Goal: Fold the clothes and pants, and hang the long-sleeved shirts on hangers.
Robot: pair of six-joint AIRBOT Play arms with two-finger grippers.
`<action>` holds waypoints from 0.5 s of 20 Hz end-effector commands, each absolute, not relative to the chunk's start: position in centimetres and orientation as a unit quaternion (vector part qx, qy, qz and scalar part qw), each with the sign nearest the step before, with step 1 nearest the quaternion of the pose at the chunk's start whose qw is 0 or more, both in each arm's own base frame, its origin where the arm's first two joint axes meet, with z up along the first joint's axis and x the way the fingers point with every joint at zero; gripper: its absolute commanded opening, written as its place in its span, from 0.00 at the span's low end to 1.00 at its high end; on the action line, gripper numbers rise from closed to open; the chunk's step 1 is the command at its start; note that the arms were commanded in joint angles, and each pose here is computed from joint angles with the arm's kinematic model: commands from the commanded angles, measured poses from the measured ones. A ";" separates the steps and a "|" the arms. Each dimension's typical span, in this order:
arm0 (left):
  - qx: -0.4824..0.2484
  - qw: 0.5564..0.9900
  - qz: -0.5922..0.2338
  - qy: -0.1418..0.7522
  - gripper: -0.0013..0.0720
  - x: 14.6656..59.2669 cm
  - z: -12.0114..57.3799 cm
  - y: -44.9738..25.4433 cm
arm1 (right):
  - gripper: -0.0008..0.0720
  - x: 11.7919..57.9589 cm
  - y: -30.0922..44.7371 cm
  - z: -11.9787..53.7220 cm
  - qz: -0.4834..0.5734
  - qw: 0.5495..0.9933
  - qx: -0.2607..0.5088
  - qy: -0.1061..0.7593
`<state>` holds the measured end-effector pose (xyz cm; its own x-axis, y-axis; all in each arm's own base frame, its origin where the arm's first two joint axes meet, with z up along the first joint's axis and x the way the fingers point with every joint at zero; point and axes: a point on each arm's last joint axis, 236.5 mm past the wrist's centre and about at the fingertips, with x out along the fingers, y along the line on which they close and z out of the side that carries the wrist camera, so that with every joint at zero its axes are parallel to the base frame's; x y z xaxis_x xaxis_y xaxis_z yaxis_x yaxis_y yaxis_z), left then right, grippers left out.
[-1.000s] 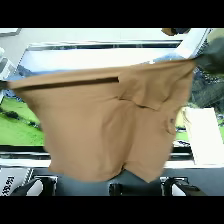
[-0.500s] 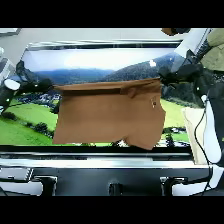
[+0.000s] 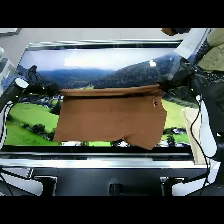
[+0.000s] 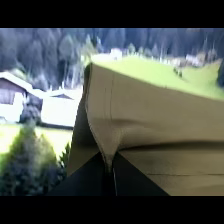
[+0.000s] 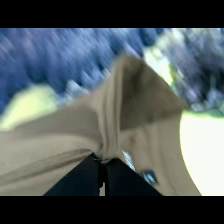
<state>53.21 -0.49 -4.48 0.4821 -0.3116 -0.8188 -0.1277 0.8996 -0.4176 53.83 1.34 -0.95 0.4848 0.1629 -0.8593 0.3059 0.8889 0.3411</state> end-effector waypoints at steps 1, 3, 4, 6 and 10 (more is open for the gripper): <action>-0.212 0.788 -0.080 0.572 0.03 49.9 -6.0 -1.8 | 0.05 50.5 0.4 -2.8 -0.062 0.796 0.191 0.571; -0.213 0.772 -0.088 0.592 0.03 48.8 -6.5 -2.3 | 0.05 49.5 0.3 -3.2 -0.065 0.784 0.185 0.589; -0.213 0.767 -0.091 0.598 0.03 48.4 -6.6 -2.4 | 0.05 49.1 0.4 -3.4 -0.065 0.778 0.184 0.597; -0.214 0.759 -0.094 0.607 0.03 47.9 -6.8 -2.6 | 0.05 48.4 0.4 -4.2 -0.066 0.766 0.183 0.612; -0.215 0.742 -0.101 0.627 0.03 46.9 -7.5 -3.1 | 0.05 47.4 0.6 -6.7 -0.073 0.740 0.186 0.643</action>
